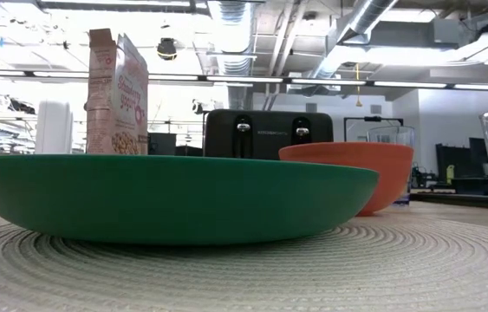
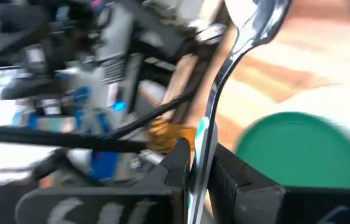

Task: Arrange a breakfast setting
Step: Put the spoon on the placemat to the right of the plate

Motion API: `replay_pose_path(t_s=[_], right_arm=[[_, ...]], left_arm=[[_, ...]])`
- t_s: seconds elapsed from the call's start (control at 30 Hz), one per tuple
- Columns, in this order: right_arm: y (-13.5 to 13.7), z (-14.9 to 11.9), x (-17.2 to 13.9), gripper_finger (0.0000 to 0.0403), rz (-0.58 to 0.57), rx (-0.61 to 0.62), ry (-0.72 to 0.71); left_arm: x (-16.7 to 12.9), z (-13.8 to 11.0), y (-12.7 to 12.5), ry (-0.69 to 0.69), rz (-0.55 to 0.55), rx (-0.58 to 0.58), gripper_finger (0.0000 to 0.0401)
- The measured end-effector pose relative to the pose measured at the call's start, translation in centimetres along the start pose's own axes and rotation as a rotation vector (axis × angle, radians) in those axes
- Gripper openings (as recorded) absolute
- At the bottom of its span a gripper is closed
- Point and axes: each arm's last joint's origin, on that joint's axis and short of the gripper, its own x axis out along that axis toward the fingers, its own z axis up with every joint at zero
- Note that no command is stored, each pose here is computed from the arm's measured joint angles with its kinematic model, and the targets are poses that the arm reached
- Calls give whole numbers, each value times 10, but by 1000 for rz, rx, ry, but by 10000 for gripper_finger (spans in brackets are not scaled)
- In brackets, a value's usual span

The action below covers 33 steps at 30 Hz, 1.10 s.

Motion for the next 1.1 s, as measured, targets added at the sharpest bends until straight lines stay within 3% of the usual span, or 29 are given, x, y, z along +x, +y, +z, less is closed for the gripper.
replay_pose_path(t_s=[0.17,0.4,0.6,0.93,1.1], right_arm=[[-9,1,-35,58,-132,-38,-66],[-20,9,-82,55,-178,-126,-116],[-55,5,-108,54,-212,-92,-145],[-117,-22,-84,54,-118,84,-151],[-131,-49,-61,54,-27,158,-92]], left_arm=[[-6,5,4,-22,2,-49,177],[-8,3,4,0,-8,-60,176],[-7,2,4,16,2,-57,176],[-7,0,5,57,67,-54,176],[-7,-2,4,79,56,-46,176]])
